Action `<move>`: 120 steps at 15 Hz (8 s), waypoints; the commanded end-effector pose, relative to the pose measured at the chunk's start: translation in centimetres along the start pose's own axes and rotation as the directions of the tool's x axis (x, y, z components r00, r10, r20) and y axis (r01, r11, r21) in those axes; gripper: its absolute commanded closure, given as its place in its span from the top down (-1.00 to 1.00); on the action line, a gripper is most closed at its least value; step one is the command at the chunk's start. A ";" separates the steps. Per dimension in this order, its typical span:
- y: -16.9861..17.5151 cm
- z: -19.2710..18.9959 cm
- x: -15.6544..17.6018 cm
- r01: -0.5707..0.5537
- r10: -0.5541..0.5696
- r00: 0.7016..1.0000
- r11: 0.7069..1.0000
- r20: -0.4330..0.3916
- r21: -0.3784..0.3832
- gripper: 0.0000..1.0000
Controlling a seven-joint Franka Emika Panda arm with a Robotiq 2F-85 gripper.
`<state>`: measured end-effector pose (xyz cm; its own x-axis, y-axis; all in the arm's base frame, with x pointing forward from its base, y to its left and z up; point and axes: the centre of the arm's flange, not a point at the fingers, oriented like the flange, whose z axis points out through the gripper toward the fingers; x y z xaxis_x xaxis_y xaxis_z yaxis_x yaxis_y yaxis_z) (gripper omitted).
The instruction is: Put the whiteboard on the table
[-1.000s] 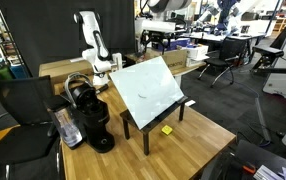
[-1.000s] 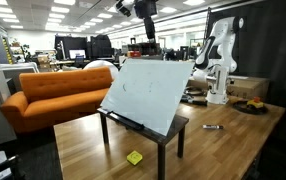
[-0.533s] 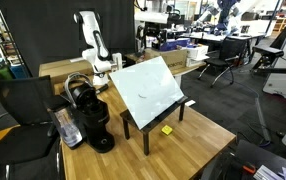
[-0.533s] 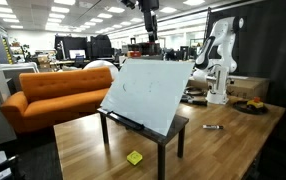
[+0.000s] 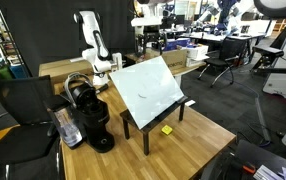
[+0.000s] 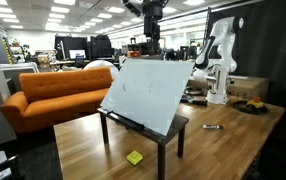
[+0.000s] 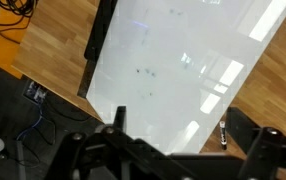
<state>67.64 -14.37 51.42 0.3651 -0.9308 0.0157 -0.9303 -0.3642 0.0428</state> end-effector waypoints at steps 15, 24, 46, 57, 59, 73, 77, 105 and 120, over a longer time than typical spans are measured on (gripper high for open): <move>-4.7 2.9 4.1 -0.120 0.125 0.989 0.991 0.083 -0.061 1.00; -5.6 4.9 5.6 -0.130 0.135 0.987 0.989 0.091 -0.066 1.00; -5.9 5.5 3.4 -0.144 0.164 0.979 0.976 0.121 -0.161 -0.85; -5.1 1.9 -0.5 -0.071 0.084 0.992 0.988 0.096 -0.138 -0.91; -4.9 1.5 -1.0 -0.057 0.070 0.993 0.989 0.093 -0.137 -0.90; -2.0 0.0 -3.8 0.092 -0.086 0.995 0.982 0.041 -0.167 -0.97; -1.5 0.1 -4.4 0.100 -0.094 0.995 0.984 0.042 -0.150 -0.97; 4.8 -2.7 -9.0 0.055 -0.035 0.992 0.983 0.119 -0.174 -0.97; 14.0 1.3 -12.5 -0.004 0.055 0.978 0.970 0.201 -0.243 -0.97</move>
<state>53.76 -8.09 50.62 0.3189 -0.9294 -0.1859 -0.8730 -0.3644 0.3241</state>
